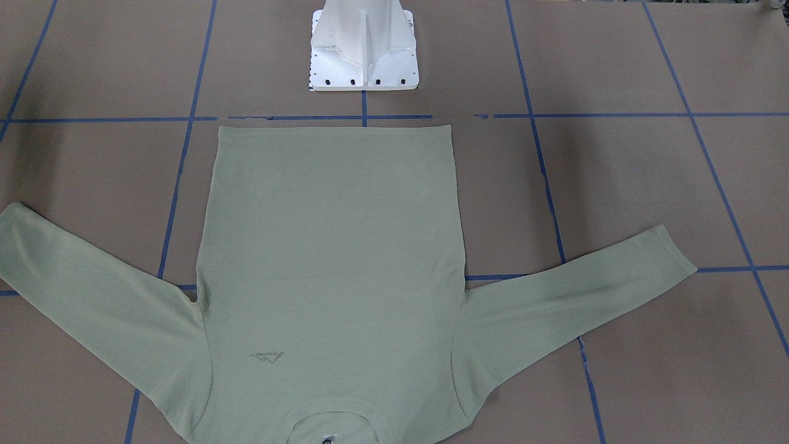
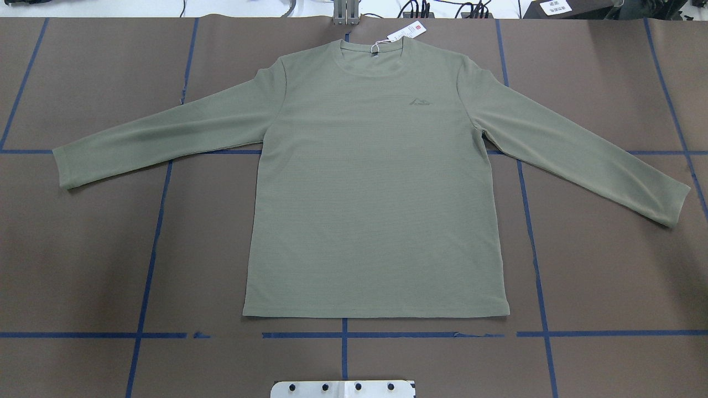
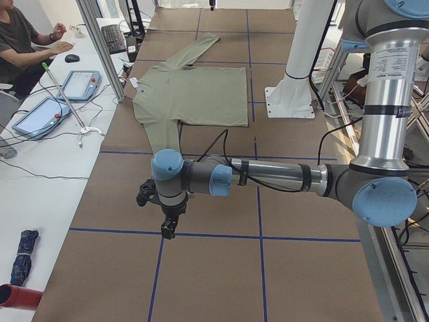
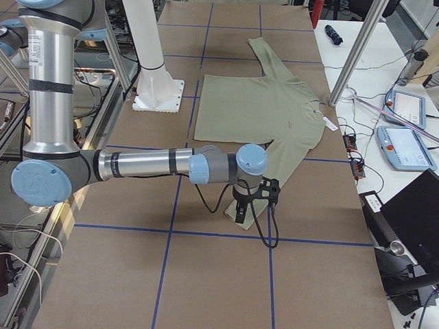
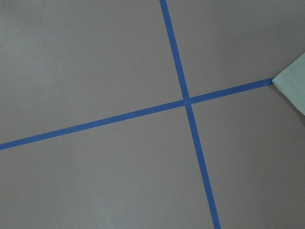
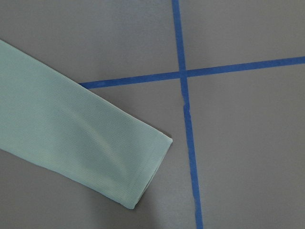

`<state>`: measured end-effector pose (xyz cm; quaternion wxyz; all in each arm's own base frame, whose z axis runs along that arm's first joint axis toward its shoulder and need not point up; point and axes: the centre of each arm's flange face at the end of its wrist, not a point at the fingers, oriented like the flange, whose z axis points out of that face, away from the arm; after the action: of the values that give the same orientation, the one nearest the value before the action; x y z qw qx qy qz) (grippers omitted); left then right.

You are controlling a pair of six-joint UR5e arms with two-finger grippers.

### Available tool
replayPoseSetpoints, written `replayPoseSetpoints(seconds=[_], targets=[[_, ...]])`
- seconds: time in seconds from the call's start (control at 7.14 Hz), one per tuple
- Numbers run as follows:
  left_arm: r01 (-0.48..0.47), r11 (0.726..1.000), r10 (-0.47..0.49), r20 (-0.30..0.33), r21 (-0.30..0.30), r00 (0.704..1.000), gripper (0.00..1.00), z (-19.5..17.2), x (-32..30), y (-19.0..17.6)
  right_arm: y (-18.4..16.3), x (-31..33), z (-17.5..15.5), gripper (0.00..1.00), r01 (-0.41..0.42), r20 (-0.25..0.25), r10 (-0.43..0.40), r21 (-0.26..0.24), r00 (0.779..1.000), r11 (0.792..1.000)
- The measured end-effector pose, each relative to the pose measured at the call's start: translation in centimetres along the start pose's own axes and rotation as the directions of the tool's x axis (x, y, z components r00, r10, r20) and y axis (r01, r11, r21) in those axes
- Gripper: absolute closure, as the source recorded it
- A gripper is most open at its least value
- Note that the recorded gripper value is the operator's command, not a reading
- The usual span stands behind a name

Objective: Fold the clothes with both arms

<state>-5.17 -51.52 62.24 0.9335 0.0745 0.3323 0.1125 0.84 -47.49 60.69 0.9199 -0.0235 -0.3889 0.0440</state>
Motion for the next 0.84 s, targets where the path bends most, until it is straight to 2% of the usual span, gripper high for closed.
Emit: replayPoseSetpoints(seconds=[0.28,0.42,0.56,0.84], targets=[[-0.053,0.996,0.057,-0.051,0.065,0.997,0.0,-1.8,2.1,-2.6,-1.4,-3.7,0.7,0.0,0.096,0.022,-0.096,0.018,0.995,0.995],[-0.095,0.99,0.102,-0.066,0.101,0.993,0.0,-2.0,3.2,-3.7,-1.6,-5.0,2.2,0.0,0.141,0.029,-0.142,0.027,0.989,0.99],[-0.122,0.985,0.131,-0.074,0.119,0.989,0.0,-1.8,3.9,-4.1,-1.3,-5.1,4.3,0.0,0.175,0.034,-0.178,0.063,0.983,0.982],[-0.143,0.979,0.157,-0.087,0.148,0.984,0.0,-2.6,5.1,-5.2,0.0,-0.3,9.9,0.0,0.226,0.042,-0.235,0.156,0.971,0.962]])
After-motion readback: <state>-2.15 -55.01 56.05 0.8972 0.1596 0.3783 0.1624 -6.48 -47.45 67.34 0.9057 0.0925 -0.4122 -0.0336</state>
